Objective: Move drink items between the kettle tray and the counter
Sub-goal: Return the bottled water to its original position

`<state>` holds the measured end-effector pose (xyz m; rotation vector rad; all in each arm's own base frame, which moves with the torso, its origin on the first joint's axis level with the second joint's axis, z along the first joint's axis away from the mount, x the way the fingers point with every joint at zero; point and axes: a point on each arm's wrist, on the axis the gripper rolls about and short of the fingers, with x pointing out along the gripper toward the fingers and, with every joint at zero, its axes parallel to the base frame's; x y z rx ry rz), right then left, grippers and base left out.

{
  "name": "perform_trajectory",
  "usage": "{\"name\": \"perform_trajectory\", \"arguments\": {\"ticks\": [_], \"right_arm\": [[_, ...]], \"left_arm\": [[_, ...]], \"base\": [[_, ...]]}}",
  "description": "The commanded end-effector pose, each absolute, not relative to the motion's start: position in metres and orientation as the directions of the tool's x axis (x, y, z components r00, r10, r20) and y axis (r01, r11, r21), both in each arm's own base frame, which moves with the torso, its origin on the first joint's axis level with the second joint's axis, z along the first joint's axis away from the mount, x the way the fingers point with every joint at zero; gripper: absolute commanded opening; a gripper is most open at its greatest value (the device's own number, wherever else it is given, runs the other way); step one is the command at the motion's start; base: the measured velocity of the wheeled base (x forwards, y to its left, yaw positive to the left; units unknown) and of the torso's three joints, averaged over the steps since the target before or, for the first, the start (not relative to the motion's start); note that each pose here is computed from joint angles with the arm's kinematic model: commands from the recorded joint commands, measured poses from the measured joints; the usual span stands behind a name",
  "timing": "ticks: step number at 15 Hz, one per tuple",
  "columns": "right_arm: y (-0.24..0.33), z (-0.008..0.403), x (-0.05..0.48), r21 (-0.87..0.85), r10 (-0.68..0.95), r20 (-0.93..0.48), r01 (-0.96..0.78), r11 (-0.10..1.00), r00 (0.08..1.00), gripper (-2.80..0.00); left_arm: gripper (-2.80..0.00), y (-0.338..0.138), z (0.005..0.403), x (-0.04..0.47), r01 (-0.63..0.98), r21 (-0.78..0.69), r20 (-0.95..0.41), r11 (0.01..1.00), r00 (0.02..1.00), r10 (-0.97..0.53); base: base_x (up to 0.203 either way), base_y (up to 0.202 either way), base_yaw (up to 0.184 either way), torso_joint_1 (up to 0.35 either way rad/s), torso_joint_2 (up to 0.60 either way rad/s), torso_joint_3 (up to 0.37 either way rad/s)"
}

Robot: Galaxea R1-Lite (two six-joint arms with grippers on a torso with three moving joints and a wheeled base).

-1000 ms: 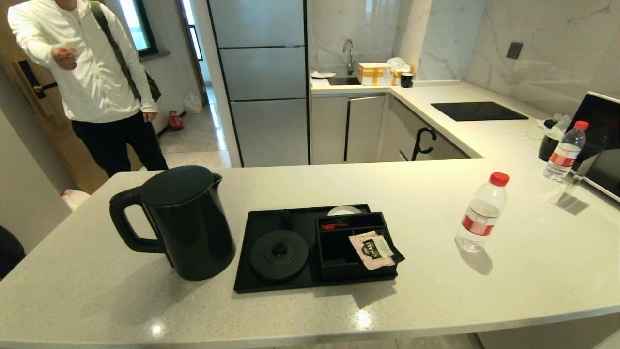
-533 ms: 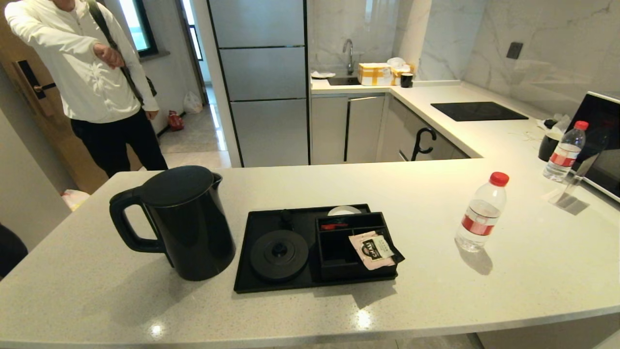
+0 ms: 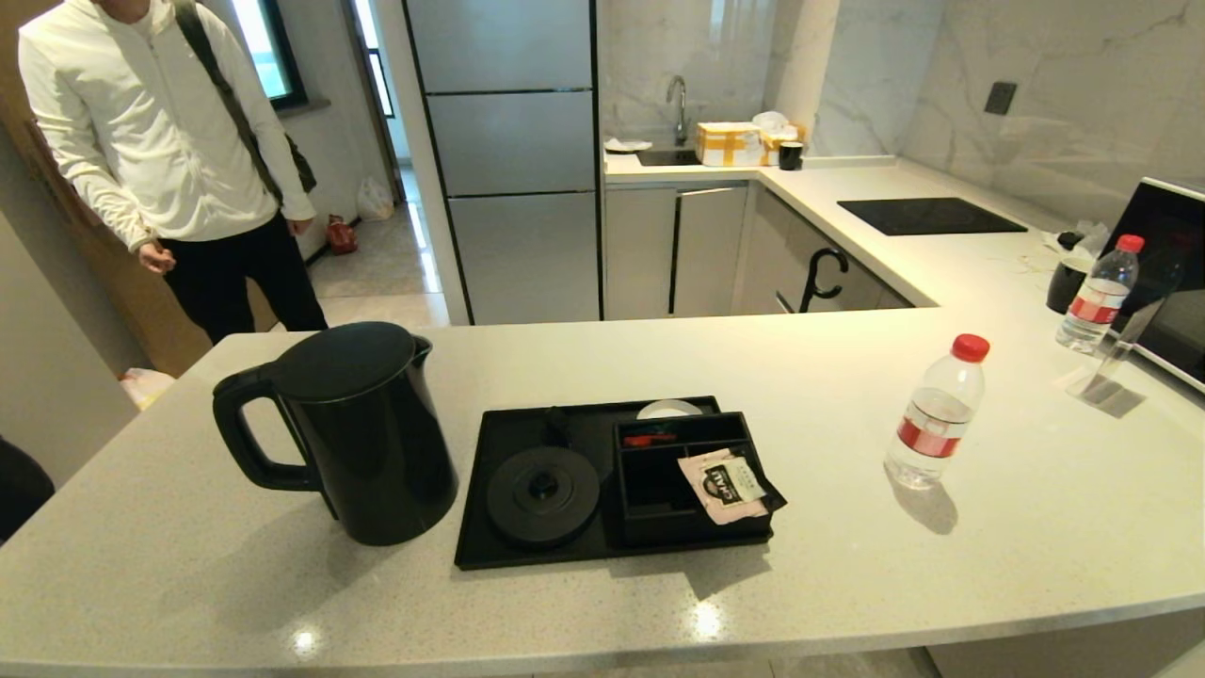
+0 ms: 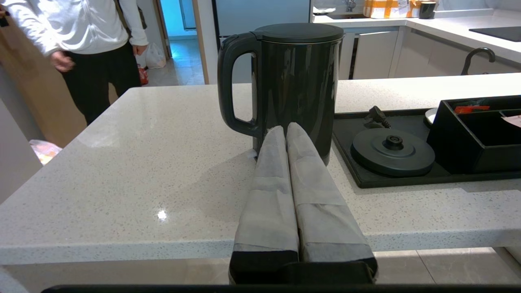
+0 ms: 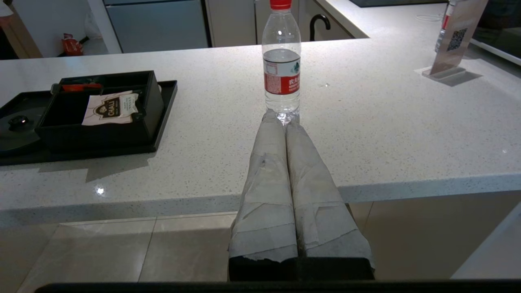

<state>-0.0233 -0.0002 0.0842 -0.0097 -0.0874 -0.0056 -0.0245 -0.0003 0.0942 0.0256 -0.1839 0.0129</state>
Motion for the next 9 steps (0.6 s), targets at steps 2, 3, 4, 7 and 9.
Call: {"name": "perform_trajectory", "arguments": {"ticks": [2,3,4,7,9], "right_arm": [[-0.0001,0.0758,-0.0206,-0.010,-0.004,0.055,0.004,1.000,0.998,-2.80],[0.0000,0.0756,-0.0206,-0.017,0.001,0.057,0.000,1.000,0.998,-2.80],[0.0001,0.0756,-0.0206,-0.055,0.006,0.057,-0.002,0.999,0.998,-2.80],[-0.0001,0.0752,-0.0206,-0.026,0.000,0.052,0.001,1.000,0.999,-2.80],[-0.0001,0.0752,-0.0206,-0.021,0.000,0.052,0.001,1.000,0.999,-2.80]], "left_arm": [[-2.80,-0.0003,0.0833,-0.0210,-0.014,0.025,0.145,1.000,0.989,0.011],[-2.80,-0.0003,0.0833,-0.0210,-0.014,0.025,0.145,1.000,0.989,0.011],[-2.80,-0.0003,0.0833,-0.0210,-0.014,0.025,0.145,1.000,0.989,0.011],[-2.80,-0.0003,0.0833,-0.0210,-0.014,0.025,0.145,1.000,0.989,0.011],[-2.80,-0.0003,0.0833,-0.0210,-0.016,0.024,0.145,1.000,0.989,0.012]], "base": [[0.000,0.000,0.000,0.000,0.00,0.000],[0.000,0.000,0.000,0.000,0.00,0.000],[0.000,0.000,0.000,0.000,0.00,0.000],[0.000,0.000,0.000,0.000,0.00,0.000],[0.000,0.000,0.000,0.000,0.00,0.000]]}}
